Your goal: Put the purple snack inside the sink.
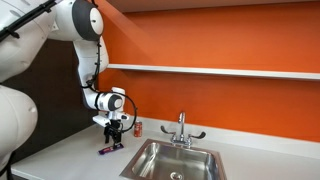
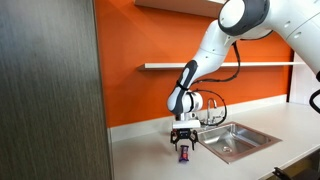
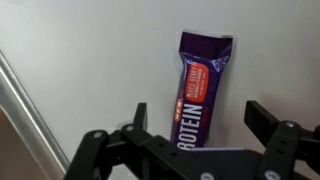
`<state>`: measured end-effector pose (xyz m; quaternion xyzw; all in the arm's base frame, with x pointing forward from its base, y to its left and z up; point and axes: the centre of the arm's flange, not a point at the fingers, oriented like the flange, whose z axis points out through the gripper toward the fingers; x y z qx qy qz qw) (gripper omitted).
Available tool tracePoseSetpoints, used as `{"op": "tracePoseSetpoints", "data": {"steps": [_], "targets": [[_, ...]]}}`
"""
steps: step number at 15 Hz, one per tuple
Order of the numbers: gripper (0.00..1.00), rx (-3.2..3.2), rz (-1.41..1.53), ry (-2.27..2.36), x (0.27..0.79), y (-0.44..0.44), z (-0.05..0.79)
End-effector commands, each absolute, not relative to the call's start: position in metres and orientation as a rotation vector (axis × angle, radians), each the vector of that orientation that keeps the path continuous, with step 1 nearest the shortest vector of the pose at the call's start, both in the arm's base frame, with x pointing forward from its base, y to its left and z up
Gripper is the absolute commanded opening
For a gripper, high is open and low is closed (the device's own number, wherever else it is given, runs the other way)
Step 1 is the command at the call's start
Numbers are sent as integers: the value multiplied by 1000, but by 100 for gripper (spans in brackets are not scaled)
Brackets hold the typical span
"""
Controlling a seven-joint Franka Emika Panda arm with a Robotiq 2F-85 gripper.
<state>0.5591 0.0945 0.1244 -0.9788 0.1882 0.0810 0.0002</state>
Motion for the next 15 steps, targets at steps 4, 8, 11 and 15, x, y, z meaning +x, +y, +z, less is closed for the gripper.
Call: {"op": "tracePoseSetpoints", "data": {"steps": [4,8,11,15], "targets": [[100,-3078,256,685,570,92,112],[100,-3080,257,697,572,90,109],[100,-3078,258,706,572,89,108],[74,-3077,259,708,573,87,107]]}}
